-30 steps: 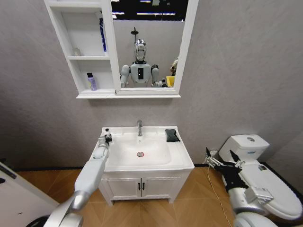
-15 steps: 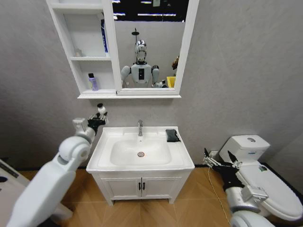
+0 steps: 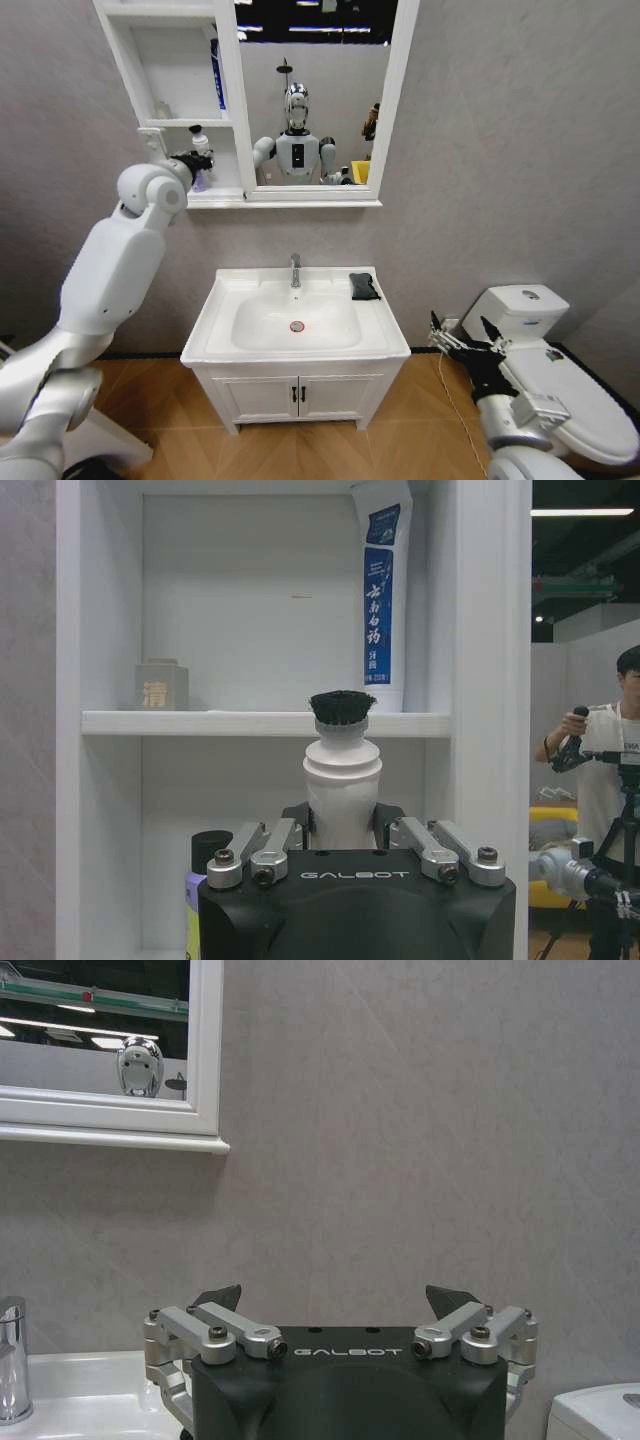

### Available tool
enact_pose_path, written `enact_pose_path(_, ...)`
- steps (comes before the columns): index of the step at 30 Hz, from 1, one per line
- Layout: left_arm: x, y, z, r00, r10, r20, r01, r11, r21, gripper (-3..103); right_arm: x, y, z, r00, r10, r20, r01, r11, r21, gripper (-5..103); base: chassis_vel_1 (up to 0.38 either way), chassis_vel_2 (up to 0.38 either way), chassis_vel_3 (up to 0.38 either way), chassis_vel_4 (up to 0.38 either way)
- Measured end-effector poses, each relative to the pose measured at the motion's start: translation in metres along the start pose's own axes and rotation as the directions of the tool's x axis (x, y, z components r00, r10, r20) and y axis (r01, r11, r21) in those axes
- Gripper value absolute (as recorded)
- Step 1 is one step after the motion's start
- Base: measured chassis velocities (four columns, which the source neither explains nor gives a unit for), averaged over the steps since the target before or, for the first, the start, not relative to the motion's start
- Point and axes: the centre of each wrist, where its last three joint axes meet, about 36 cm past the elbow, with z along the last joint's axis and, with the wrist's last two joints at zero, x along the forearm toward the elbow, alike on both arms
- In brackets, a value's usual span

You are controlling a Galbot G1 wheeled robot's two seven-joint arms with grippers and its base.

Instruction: Move facial cleanser and shampoo from washbasin to cabinet, then wipe washbasin with towel.

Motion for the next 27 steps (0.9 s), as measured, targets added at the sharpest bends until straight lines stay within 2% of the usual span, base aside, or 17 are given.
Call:
enact_pose_path(4,-0.027,-0.006,0.016,0.999,-0.026,-0.044,0.026,1.000,0.002,32,-0.001,0.000,-0.002,1.000,-0.001,0.008,0.001,1.000,0.002,100,0.000,0.000,0.000,0.000)
enact_pose_path(10,-0.051,-0.008,0.028,0.997,-0.048,-0.067,0.048,0.999,-0.004,32,-0.001,-0.002,-0.001,1.000,0.001,0.005,-0.001,1.000,0.008,100,0.000,0.000,0.000,0.000)
enact_pose_path(16,-0.067,-0.006,0.024,0.994,-0.038,-0.099,0.037,0.999,-0.018,32,-0.002,-0.001,0.003,1.000,0.000,-0.003,0.000,1.000,0.004,100,0.000,0.000,0.000,0.000)
enact_pose_path(18,-0.074,-0.004,0.014,0.991,-0.023,-0.135,0.021,1.000,-0.017,32,-0.002,0.000,0.004,1.000,-0.005,-0.004,0.005,1.000,0.002,100,0.000,0.000,0.000,0.000)
enact_pose_path(23,-0.082,-0.004,0.007,0.985,0.000,-0.175,-0.002,1.000,-0.013,32,-0.003,0.000,0.006,1.000,-0.007,-0.007,0.007,1.000,0.003,100,0.000,0.000,0.000,0.000)
enact_pose_path(27,-0.086,-0.006,0.007,0.982,0.007,-0.190,-0.010,1.000,-0.012,32,-0.003,-0.001,0.007,1.000,-0.005,-0.008,0.005,1.000,0.005,100,0.000,0.000,0.000,0.000)
